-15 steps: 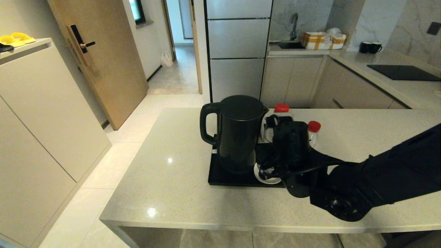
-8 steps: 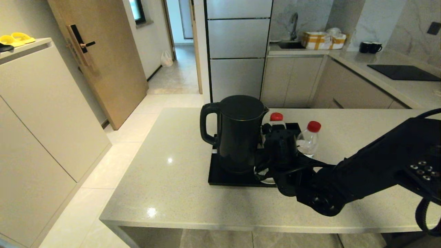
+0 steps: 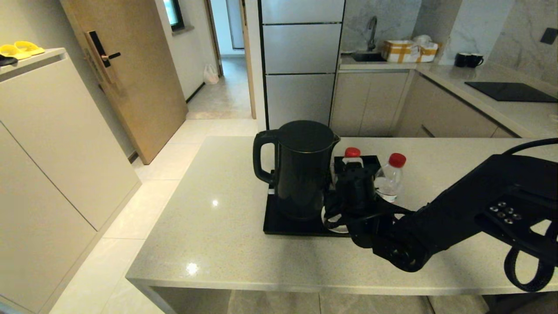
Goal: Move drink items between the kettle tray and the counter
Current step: Return the bottled water to its original position
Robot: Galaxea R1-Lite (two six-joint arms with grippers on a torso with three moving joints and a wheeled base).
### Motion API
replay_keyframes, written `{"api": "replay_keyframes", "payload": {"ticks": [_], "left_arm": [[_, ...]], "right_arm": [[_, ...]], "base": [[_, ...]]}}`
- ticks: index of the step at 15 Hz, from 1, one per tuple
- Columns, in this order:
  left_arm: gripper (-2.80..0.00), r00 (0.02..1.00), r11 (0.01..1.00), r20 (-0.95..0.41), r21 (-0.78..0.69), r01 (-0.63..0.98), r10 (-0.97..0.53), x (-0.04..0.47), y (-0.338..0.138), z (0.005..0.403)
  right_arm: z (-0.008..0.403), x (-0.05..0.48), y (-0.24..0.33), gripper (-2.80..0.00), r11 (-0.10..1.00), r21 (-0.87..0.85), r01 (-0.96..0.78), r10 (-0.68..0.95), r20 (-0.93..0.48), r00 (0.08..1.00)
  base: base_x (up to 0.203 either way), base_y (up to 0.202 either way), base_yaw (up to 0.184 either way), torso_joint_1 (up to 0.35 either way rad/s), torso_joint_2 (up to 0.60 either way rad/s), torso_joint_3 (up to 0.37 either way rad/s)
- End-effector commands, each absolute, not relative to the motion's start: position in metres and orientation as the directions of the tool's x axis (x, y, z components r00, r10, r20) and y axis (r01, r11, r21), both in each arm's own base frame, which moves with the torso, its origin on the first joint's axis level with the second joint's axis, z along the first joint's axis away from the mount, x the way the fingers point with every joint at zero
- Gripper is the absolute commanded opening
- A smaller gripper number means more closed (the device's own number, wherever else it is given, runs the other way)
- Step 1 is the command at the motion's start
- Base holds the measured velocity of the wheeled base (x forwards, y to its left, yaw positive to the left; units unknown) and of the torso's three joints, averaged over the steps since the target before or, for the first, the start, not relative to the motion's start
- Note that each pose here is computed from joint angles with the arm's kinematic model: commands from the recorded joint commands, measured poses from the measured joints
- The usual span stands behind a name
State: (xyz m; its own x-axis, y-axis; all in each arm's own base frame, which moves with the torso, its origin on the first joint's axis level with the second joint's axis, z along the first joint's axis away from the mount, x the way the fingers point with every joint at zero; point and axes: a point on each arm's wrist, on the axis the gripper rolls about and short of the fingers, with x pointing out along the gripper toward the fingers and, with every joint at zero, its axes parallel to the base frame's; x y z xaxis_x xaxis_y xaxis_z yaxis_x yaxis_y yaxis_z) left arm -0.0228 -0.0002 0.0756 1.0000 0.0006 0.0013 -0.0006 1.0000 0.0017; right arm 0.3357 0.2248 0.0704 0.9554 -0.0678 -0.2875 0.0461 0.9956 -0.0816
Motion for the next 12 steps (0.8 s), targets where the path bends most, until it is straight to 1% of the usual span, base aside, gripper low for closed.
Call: {"api": "replay_keyframes", "payload": {"ticks": [1,11,12], "left_arm": [[-2.8,1.0,1.0,0.0,0.002,-0.003,0.003,-0.0227,-0.0002,0.0752],[-2.8,1.0,1.0,0.0,0.002,-0.002,0.002,-0.0227,-0.0002,0.0752],[-2.8,1.0,1.0,0.0,0.002,-0.002,0.002,-0.0227,-0.0002,0.0752]], "right_arm": [[0.0609,0.3386,0.2253,-2.8,0.995,-0.088,0.052,-0.076,-0.295,0.953],[0.0589,0.3362,0.2243,-2.8,0.994,-0.101,0.052,-0.08,-0.301,0.95],[0.0598,0.336,0.2241,0.0,0.994,-0.098,0.052,-0.079,-0.298,0.951]], "base": [[0.0,0.0,0.0,0.0,0.0,0.0],[0.0,0.0,0.0,0.0,0.0,0.0],[0.0,0.0,0.0,0.0,0.0,0.0]]}}
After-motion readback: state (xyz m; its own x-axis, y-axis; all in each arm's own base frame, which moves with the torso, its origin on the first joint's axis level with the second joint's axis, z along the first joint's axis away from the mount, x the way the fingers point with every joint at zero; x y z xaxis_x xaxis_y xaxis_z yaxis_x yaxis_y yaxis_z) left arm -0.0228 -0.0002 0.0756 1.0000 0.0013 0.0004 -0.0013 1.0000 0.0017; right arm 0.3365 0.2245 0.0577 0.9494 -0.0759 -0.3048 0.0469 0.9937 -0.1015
